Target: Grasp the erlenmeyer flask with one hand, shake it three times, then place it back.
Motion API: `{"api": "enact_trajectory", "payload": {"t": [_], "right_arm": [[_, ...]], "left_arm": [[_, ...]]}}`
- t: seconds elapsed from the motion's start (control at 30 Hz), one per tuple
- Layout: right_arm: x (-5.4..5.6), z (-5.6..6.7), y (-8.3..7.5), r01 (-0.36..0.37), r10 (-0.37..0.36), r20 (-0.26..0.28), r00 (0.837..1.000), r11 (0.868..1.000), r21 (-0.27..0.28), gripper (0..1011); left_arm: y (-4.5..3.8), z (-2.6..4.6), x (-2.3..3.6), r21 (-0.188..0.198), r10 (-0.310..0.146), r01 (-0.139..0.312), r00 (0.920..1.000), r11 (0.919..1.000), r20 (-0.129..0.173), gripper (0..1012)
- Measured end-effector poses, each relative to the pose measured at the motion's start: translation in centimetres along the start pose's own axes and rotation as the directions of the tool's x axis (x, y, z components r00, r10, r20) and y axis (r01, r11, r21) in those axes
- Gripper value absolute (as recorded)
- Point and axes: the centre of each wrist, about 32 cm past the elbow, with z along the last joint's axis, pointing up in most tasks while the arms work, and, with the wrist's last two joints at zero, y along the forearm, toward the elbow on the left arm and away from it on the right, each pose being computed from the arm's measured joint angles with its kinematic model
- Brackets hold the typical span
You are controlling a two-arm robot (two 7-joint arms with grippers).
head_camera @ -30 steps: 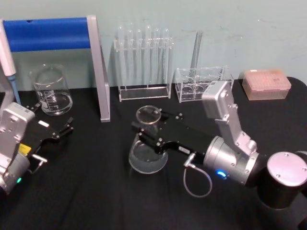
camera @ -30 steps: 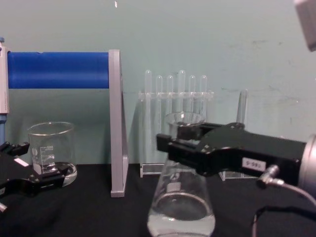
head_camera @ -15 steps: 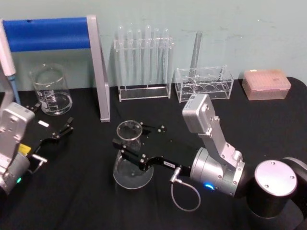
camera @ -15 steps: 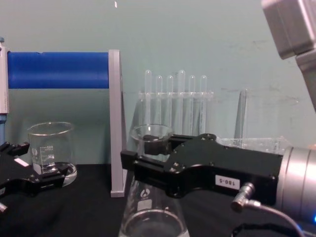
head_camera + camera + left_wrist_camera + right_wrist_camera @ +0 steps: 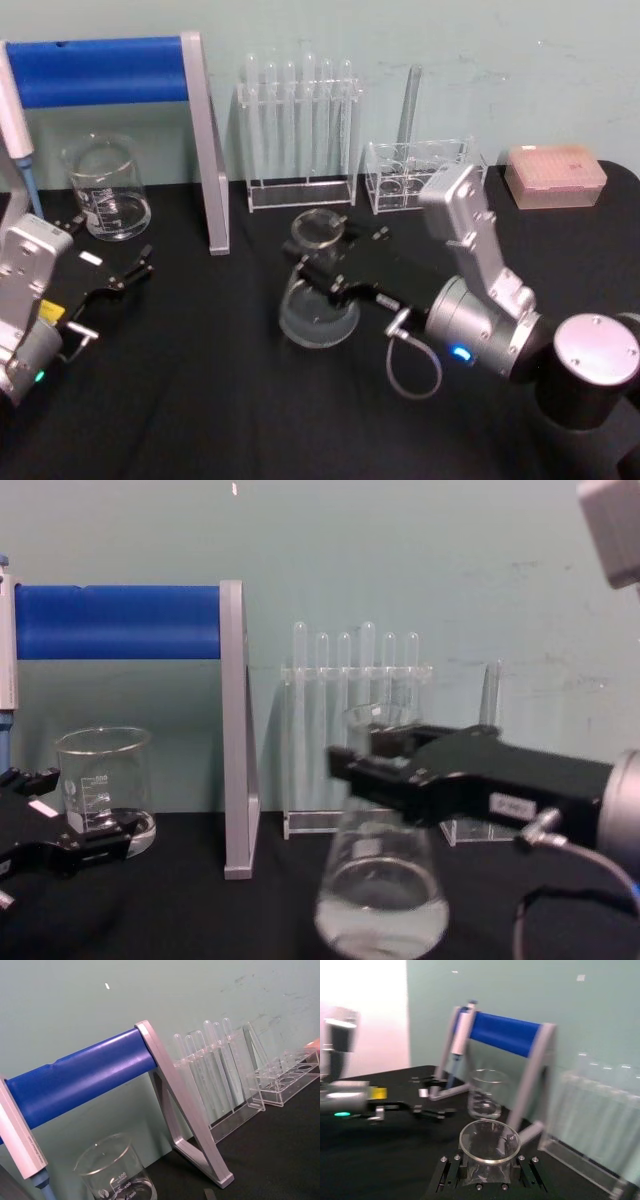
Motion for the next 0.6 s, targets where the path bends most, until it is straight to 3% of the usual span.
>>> {"api": "enact_trajectory", "payload": {"t": [0.3,0.6], "right_arm": [[2.6,-0.1,-0.9,0.137,-0.137,0.007,0.991,0.991,-0.005,450],[5.2,-0.2,-2.4,0.278,-0.278,0.006,0.961,0.96,-0.011,450]], "left_arm": [[0.0,0.0,0.0,0.0,0.0,0.0,1.0,1.0,0.0,1001],[0.0,0.0,0.0,0.0,0.0,0.0,1.0,1.0,0.0,1001]]}}
